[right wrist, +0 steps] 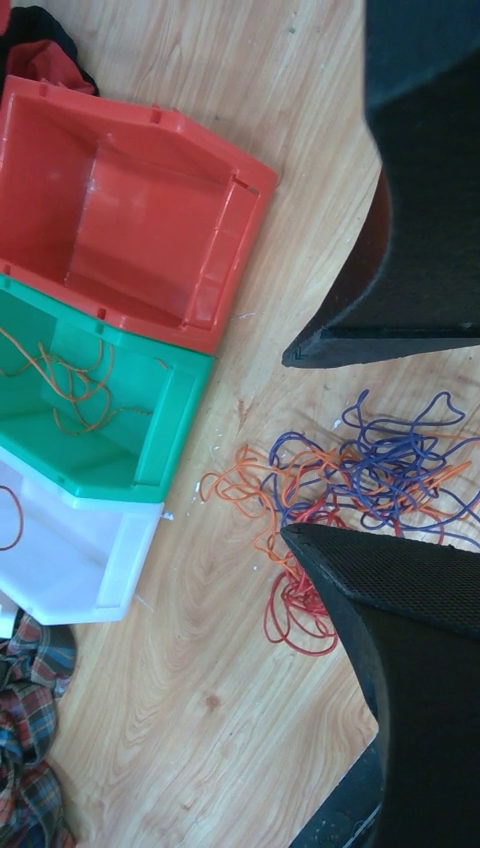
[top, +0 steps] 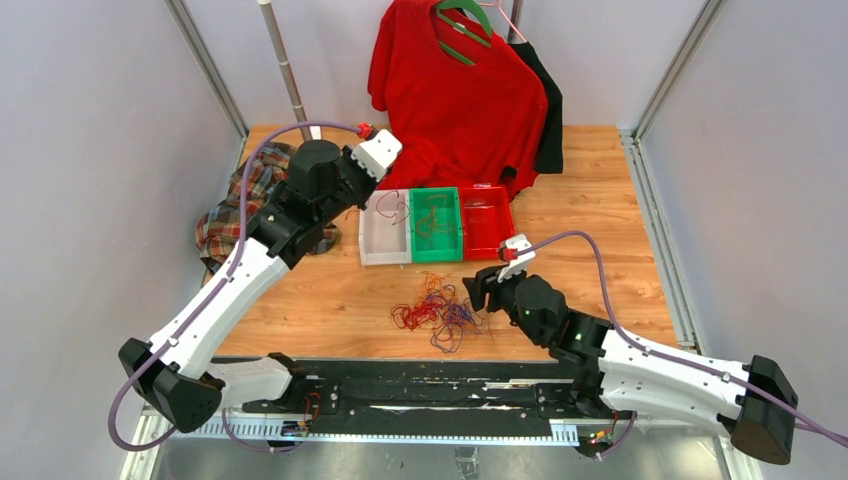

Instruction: Untangle the cables

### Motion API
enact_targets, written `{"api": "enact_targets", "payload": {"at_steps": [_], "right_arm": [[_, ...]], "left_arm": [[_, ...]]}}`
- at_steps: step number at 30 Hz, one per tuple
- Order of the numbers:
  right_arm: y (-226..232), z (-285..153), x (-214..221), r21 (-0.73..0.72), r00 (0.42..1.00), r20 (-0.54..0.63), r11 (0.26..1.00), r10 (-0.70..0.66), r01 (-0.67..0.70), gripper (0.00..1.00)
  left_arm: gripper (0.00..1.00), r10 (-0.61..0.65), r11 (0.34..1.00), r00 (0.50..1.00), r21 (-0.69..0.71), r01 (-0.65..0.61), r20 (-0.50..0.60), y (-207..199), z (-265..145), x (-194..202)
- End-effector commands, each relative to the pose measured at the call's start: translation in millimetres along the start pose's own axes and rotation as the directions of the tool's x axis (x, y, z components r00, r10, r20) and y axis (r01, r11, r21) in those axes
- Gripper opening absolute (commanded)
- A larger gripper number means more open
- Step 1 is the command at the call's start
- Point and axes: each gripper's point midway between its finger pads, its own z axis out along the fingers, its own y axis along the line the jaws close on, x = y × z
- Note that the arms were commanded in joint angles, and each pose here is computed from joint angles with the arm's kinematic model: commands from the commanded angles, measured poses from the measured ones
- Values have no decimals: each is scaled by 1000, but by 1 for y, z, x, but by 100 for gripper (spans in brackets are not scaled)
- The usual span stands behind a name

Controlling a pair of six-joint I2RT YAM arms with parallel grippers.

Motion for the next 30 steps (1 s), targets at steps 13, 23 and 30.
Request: {"api": "enact_targets", "payload": {"at_steps": [13, 23, 30], "right_arm": [[-10, -9, -26, 43, 999, 43, 999, 24, -26, 57], [-12, -12, -23, 47, 999, 36, 998, 28, -30, 55], [-20, -19, -16, 61, 998, 46, 997, 35, -38, 55]], "left_arm": [[0, -35, 999, 999, -28, 35, -11, 13, 23, 14], [0, -87, 993, 996, 85, 85, 25, -4, 46, 15], [0, -67, 994, 998, 92, 65, 12, -4, 52, 23]]}}
